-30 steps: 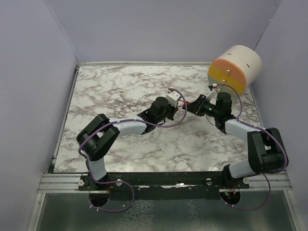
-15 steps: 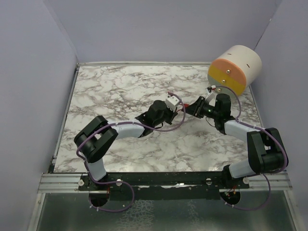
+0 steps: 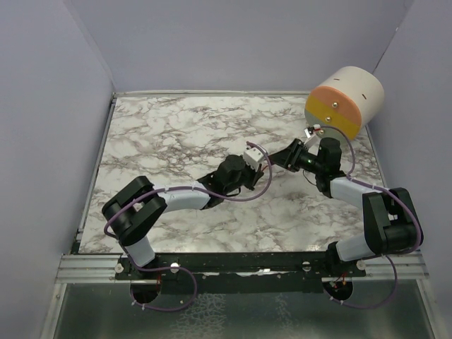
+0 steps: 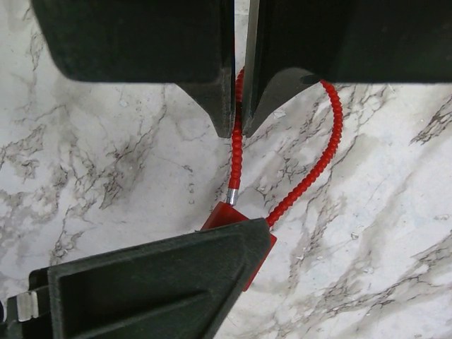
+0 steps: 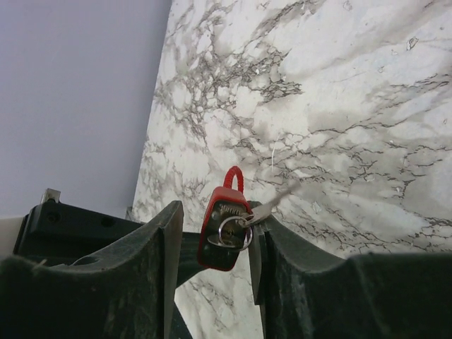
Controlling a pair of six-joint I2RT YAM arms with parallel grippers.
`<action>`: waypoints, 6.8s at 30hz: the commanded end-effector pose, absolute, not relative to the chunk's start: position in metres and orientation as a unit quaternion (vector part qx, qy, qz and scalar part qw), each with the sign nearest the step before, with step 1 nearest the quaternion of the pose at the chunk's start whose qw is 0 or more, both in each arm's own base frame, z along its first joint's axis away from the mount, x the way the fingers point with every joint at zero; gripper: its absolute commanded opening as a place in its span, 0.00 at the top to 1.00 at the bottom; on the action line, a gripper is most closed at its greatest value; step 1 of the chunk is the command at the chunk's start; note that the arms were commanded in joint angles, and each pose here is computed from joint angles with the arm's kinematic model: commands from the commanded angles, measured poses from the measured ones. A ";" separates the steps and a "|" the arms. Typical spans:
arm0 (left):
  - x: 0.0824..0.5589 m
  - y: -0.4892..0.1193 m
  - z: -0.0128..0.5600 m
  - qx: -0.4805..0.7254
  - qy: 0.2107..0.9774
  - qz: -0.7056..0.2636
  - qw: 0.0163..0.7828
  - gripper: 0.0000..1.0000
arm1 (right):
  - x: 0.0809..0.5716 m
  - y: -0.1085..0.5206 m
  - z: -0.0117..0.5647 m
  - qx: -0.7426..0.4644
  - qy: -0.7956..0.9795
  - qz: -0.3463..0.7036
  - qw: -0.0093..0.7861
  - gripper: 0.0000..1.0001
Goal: Unlock with the key
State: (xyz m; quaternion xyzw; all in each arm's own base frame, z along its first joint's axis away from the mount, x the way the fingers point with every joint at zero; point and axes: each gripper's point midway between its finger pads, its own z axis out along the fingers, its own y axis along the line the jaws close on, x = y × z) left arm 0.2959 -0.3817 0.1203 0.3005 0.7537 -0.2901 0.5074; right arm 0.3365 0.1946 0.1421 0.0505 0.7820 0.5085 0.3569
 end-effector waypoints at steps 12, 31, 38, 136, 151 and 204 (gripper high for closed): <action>0.296 -0.399 0.142 0.269 0.745 -0.304 0.529 1.00 | 0.343 0.193 0.153 0.042 0.770 0.511 0.381 0.58; 0.308 -0.397 0.150 0.241 0.752 -0.285 0.543 1.00 | 0.344 0.190 0.143 0.045 0.783 0.493 0.375 0.99; 0.344 -0.378 0.149 0.206 0.771 -0.243 0.552 1.00 | 0.338 0.192 0.138 0.031 0.787 0.494 0.368 0.99; 0.322 -0.398 0.145 0.442 0.612 -0.230 0.614 1.00 | 0.311 0.190 0.163 -0.049 0.787 0.497 0.363 0.99; 0.323 -0.388 0.143 0.430 0.623 -0.216 0.616 0.44 | 0.313 0.190 0.163 -0.049 0.787 0.498 0.362 0.99; 0.320 -0.371 0.129 0.422 0.644 -0.199 0.606 0.44 | 0.324 0.184 0.169 -0.036 0.786 0.493 0.371 0.99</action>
